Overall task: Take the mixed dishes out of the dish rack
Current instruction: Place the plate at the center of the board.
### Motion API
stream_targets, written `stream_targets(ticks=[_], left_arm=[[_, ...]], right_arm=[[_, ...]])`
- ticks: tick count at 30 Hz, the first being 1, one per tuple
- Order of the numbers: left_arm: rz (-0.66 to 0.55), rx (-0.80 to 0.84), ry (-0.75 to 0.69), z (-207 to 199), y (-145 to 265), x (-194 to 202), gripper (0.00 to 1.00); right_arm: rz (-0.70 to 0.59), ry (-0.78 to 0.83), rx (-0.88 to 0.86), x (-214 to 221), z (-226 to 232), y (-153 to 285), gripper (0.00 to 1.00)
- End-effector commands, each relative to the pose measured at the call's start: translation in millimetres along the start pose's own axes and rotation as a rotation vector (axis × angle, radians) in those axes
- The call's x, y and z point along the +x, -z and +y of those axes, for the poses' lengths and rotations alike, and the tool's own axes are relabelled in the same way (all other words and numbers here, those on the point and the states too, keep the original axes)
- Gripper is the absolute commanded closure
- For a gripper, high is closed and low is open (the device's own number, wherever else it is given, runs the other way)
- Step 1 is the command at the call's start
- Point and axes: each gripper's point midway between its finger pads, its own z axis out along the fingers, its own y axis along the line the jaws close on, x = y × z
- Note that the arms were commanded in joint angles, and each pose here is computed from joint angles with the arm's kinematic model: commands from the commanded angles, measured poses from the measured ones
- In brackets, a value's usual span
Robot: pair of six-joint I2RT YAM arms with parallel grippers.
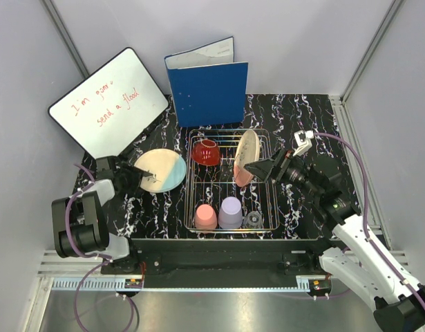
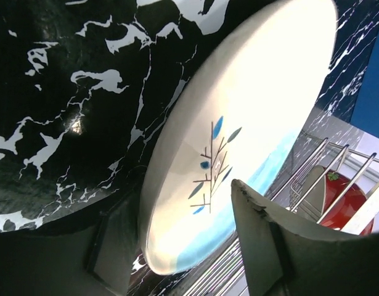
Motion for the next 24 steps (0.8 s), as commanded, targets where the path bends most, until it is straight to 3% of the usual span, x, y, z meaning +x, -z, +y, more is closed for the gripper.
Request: stream_targets(ticks=[1, 8, 13, 19, 24], left_arm=[[0.043, -0.124, -0.003, 20.8, 7.2, 8.6, 0.34], [0.084, -0.267, -0.049, 32.3, 21.3, 8.7, 0.28], [0.088, -0.27, -0.078, 23.9, 26.8, 4.2, 0.27], [0.046, -0.161, -0.171, -9.0, 60.2, 3.2, 0.26], [-0.054, 0.027, -0.319, -69.8, 117.4, 8.4, 0.26]], right_arm=[[-0.035, 0.018, -0.013, -7.6, 3.9, 0.0, 0.0], [-0.045, 0.016, -0.003, -4.5, -2.1, 0.7, 0.0], [-0.045, 0.004, -0.015, -3.8, -0.5, 0.3, 0.0], [-0.052, 0.068, 0.096, -12.9, -10.6, 7.1, 0.0], [-0.028, 0.115, 0.296, -31.8, -34.2, -0.1, 0.0]])
